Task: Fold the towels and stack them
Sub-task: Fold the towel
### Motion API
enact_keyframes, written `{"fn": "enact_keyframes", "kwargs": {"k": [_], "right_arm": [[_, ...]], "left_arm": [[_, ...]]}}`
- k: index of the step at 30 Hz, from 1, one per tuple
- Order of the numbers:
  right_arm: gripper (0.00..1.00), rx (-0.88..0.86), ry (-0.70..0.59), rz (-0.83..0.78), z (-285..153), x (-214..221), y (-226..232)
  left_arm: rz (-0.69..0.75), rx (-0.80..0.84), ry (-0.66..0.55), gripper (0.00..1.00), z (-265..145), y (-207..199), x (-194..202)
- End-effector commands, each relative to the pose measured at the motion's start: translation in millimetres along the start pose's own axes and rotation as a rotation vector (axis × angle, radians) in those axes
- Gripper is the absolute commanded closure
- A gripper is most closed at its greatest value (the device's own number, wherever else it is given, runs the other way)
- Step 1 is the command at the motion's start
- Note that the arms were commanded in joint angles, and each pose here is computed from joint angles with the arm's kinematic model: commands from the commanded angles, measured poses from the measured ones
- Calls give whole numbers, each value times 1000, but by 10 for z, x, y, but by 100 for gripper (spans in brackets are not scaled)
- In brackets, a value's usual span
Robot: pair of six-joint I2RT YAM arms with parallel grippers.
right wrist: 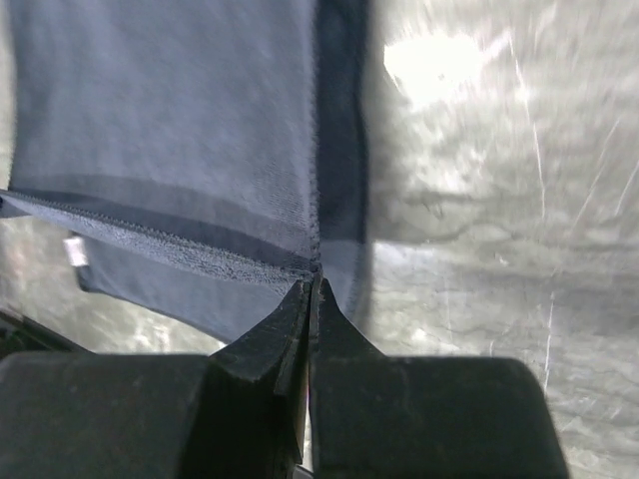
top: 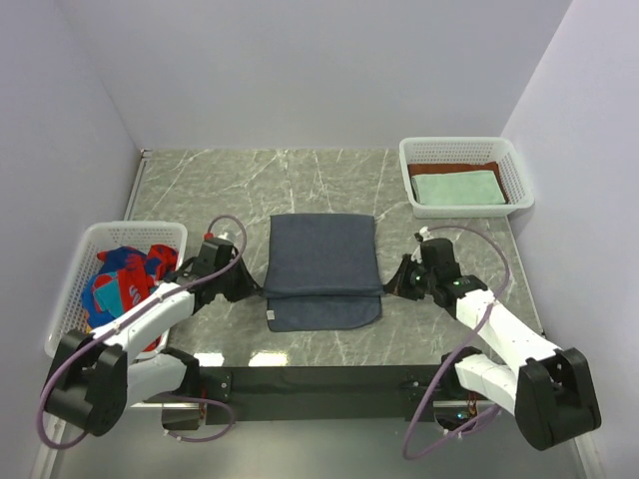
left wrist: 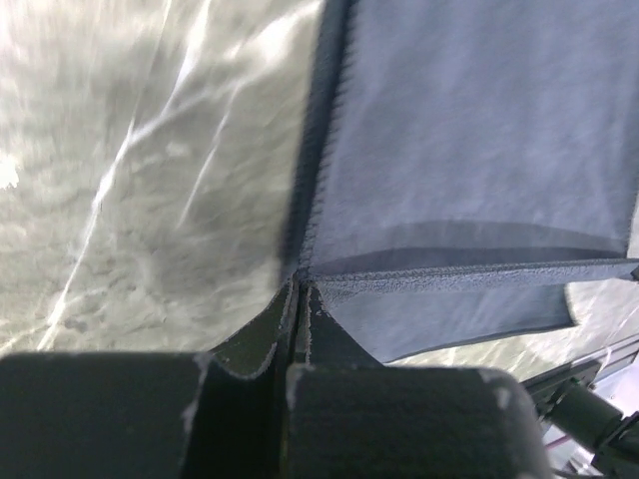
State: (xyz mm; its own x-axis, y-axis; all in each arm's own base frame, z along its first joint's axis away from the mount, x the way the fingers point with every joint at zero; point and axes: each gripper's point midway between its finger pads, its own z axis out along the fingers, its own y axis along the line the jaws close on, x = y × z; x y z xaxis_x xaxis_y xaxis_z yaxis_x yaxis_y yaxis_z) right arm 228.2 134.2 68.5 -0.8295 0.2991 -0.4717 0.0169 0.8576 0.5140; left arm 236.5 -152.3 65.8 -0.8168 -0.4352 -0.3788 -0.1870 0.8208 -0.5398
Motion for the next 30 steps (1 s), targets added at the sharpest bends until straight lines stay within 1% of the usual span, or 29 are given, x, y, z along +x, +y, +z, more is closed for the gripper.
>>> {"fn": "enact_keyframes", "kwargs": {"k": [1, 4, 8, 11, 12, 13, 14, 15, 16, 17, 18, 19, 20, 21, 22, 23, 24, 25, 27, 30], "right_arm": [[100, 97, -25, 20, 114, 10, -257], [100, 117, 20, 33, 203, 120, -334], [100, 115, 38, 31, 229, 172, -345], [98, 115, 49, 29, 232, 208, -356], [94, 113, 52, 29, 227, 214, -354], [92, 99, 59, 28, 220, 229, -331], [90, 90, 61, 17, 211, 234, -315], [80, 86, 71, 15, 193, 263, -309], [72, 72, 66, 10, 173, 250, -276], [66, 32, 50, -6, 122, 212, -178], [54, 28, 52, -16, 80, 220, -154], [48, 4, 13, -42, 1, 105, -44], [44, 10, -2, -76, -44, 58, -26], [39, 12, 10, -110, -97, 84, 13], [37, -10, -24, -150, -180, -44, 146], [35, -14, -29, -201, -217, -70, 197], [34, -6, -26, -255, -243, -48, 270], [34, -9, -42, -285, -270, -130, 367], [33, -10, -33, -358, -252, -134, 464], [33, -61, 44, -471, -119, -36, 688]], "left_arm": [[-17, -87, -15, 99, 134, 264, 33], [-21, -103, 9, 99, 200, 324, 125], [-14, -117, 28, 99, 229, 357, 229], [-12, -128, 35, 97, 233, 385, 282], [-13, -132, 38, 95, 231, 395, 300], [-11, -129, 39, 91, 220, 390, 308], [-13, -135, 44, 88, 203, 399, 327], [-14, -138, 46, 86, 184, 400, 333], [-14, -121, 31, 81, 142, 351, 309], [-11, -117, 37, 79, 101, 337, 323], [-6, -106, 27, 71, 57, 300, 303], [3, -76, -2, 56, -26, 223, 241], [11, -58, -23, 49, -96, 143, 172], [15, -67, -30, 36, -164, 153, 159], [36, -40, -64, 32, -268, 78, 87], [46, -18, -96, 29, -354, -17, -13], [58, -20, -114, 26, -420, -27, -51], [81, 4, -138, 25, -497, -88, -100], [99, 35, -171, 24, -593, -191, -192], [129, 48, -186, 25, -589, -228, -231]]}}
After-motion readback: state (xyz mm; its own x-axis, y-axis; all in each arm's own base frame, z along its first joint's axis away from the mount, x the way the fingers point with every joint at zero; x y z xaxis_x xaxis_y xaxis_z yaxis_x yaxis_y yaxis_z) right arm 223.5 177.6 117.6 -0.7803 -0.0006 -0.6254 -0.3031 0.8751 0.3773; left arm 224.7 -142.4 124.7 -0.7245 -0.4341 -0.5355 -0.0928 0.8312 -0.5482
